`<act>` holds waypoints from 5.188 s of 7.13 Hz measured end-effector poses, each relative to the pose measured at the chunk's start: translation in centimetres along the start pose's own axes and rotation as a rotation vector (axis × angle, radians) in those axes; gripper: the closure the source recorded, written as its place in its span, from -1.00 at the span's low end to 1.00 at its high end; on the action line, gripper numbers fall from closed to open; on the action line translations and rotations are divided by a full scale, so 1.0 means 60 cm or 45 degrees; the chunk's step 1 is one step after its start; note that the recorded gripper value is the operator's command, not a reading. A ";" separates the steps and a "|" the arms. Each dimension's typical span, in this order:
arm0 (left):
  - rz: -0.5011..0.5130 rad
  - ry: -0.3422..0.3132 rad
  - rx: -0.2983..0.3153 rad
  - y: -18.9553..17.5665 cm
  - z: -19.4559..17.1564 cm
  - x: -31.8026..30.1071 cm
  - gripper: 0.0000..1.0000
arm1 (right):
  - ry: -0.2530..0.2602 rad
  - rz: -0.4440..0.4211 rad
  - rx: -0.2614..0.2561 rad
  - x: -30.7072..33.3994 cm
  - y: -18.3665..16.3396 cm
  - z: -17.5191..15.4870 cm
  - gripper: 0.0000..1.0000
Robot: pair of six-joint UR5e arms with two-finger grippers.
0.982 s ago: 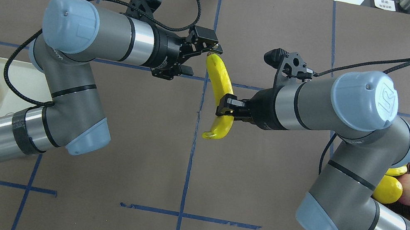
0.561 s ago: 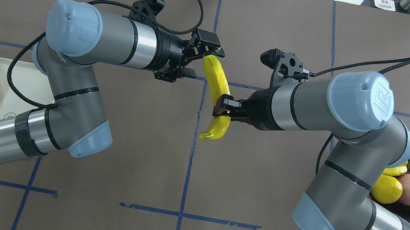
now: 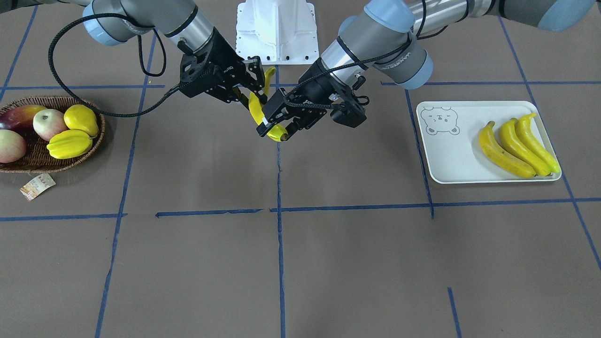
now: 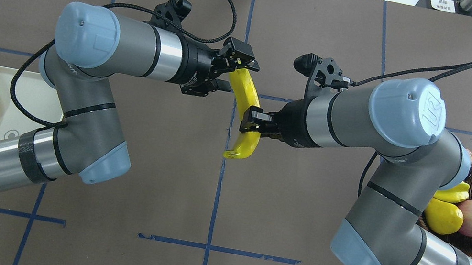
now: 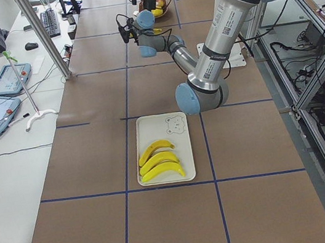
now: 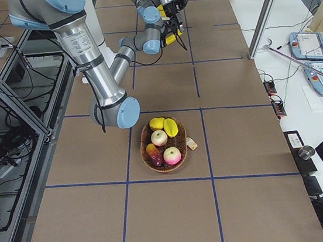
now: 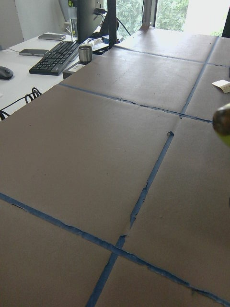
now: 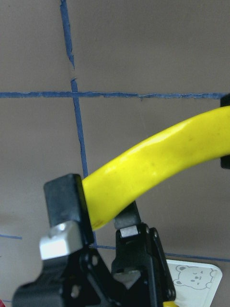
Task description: Transfer all bananas from basket to plate
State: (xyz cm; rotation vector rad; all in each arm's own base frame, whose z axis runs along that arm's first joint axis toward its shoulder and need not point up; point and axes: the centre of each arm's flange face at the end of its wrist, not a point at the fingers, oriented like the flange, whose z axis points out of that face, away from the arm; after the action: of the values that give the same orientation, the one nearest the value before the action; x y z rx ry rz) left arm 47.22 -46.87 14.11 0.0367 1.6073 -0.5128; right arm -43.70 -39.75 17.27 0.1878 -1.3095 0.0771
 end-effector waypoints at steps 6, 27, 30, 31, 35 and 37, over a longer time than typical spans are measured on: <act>0.002 -0.007 -0.009 0.007 0.004 -0.006 1.00 | 0.006 0.000 -0.002 -0.002 -0.002 0.005 -0.65; 0.131 -0.341 0.071 -0.366 -0.404 -0.413 1.00 | 0.551 -0.131 -0.206 0.207 -0.145 -0.165 -0.99; 0.143 -0.283 0.069 -0.394 -0.433 -0.538 1.00 | 0.553 -0.135 -0.206 0.208 -0.145 -0.165 -0.99; 0.159 -0.259 0.064 -0.400 -0.438 -0.573 1.00 | 0.554 -0.135 -0.206 0.207 -0.144 -0.165 -0.99; 0.189 -0.235 0.053 -0.413 -0.445 -0.655 0.97 | 0.551 -0.139 -0.209 0.203 -0.143 -0.162 -0.99; 0.195 -0.230 0.049 -0.417 -0.447 -0.685 0.94 | 0.548 -0.142 -0.209 0.200 -0.143 -0.161 -0.99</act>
State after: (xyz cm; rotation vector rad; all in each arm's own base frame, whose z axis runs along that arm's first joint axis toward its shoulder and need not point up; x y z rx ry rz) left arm 18.67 -48.62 61.22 0.1382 1.4058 -0.4162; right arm -30.01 -47.00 25.67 0.0960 -0.8695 -0.0818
